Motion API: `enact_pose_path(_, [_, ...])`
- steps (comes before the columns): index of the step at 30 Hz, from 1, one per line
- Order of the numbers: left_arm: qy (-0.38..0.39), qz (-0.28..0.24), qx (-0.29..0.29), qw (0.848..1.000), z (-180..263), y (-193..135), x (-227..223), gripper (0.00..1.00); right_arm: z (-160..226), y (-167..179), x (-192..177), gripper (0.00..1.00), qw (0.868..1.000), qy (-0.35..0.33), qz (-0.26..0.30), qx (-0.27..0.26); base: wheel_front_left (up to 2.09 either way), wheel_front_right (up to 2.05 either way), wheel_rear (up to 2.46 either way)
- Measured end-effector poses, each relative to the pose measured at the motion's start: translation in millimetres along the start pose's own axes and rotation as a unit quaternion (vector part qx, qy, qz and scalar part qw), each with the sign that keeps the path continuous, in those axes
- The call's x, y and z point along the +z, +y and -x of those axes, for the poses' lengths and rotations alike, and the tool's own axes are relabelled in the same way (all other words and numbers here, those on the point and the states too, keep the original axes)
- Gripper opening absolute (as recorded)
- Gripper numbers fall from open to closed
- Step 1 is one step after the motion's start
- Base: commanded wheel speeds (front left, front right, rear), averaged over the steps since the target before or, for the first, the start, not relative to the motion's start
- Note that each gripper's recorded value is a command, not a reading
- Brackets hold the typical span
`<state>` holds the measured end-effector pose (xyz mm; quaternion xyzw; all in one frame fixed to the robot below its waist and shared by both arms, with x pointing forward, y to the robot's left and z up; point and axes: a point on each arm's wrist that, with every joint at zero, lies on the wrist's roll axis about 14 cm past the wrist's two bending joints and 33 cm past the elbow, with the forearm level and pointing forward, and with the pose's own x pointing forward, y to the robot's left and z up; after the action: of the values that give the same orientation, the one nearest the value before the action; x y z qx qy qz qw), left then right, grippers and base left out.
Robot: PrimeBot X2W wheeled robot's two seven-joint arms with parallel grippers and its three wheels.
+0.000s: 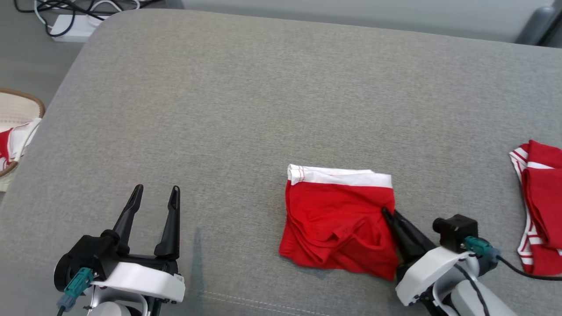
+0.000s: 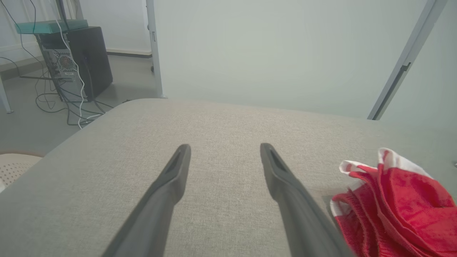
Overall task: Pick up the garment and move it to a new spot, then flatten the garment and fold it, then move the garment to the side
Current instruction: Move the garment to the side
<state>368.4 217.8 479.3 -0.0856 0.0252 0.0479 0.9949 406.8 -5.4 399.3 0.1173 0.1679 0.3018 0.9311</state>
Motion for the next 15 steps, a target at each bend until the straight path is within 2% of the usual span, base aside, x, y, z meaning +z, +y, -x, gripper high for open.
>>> enact_pose_path(6, [0.003,0.002,-0.040,0.999,-12.4,-22.9,-3.4,1.00,22.8,-40.9,29.5,0.00,0.996,-0.053,0.025,-0.062,0.00,0.00,0.00])
enact_pose_path(15, [0.014,-0.001,-0.130,0.991,-32.4,-77.2,-10.1,1.00,97.5,-93.9,35.9,0.00,0.979,-0.086,0.033,-0.181,0.00,0.00,0.00])
